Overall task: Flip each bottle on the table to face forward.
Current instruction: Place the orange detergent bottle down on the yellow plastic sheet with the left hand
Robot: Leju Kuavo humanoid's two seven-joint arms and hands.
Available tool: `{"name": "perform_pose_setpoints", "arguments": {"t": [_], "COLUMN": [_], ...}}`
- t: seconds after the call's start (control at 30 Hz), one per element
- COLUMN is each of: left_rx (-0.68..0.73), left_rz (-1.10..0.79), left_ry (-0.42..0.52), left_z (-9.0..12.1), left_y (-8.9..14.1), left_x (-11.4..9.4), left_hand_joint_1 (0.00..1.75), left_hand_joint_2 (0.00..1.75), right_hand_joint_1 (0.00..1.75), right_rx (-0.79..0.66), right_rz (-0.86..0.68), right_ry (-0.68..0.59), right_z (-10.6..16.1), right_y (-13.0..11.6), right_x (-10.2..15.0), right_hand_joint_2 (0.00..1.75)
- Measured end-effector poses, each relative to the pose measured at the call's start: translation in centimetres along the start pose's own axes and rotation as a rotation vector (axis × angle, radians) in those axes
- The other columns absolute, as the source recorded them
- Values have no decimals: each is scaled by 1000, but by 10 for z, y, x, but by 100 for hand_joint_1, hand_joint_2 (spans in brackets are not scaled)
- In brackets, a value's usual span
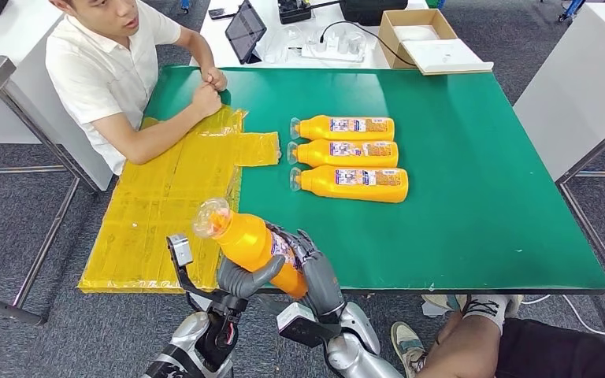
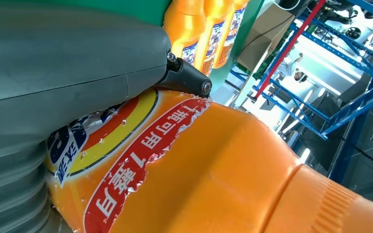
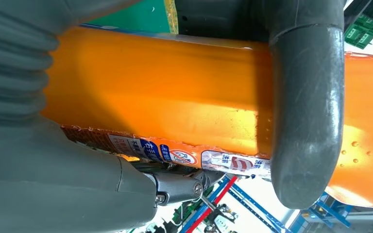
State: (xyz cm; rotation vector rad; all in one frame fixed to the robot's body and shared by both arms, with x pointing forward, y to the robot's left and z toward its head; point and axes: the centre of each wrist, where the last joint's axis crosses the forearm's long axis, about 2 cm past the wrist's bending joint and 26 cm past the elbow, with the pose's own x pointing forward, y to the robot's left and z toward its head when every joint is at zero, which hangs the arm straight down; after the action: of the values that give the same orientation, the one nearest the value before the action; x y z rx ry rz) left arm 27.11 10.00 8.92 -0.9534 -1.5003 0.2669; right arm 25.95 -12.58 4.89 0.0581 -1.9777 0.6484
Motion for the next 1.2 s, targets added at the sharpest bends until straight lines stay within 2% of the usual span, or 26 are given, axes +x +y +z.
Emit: {"name": "perform_pose_setpoints", "arguments": {"t": [0.57, 0.73, 1.03, 1.1, 1.2], "left_rx": [27, 123, 372, 400, 409], "left_rz": [-57, -350, -1111, -1181, -1188], "left_ry": [-23, -134, -390, -418, -413], "left_z": [-1, -7, -18, -22, -25], "left_y": [1, 10, 46, 52, 58], "left_x": [1, 10, 55, 65, 74], "left_hand_joint_1": [175, 175, 175, 175, 175], "left_hand_joint_2": [175, 175, 175, 175, 175], "right_hand_joint_1": [0, 0, 0, 0, 0], "right_rx": [-16, -85, -246, -264, -287], "right_rz": [33, 124, 176, 176, 171], "right_ry": [-5, -37, -117, -119, -116], "right_z": [2, 14, 29, 32, 35], "right_y": [1, -1, -9, -10, -12], "right_x": [0, 3, 28, 31, 34], "right_hand_joint_2": [0, 0, 0, 0, 0]}}
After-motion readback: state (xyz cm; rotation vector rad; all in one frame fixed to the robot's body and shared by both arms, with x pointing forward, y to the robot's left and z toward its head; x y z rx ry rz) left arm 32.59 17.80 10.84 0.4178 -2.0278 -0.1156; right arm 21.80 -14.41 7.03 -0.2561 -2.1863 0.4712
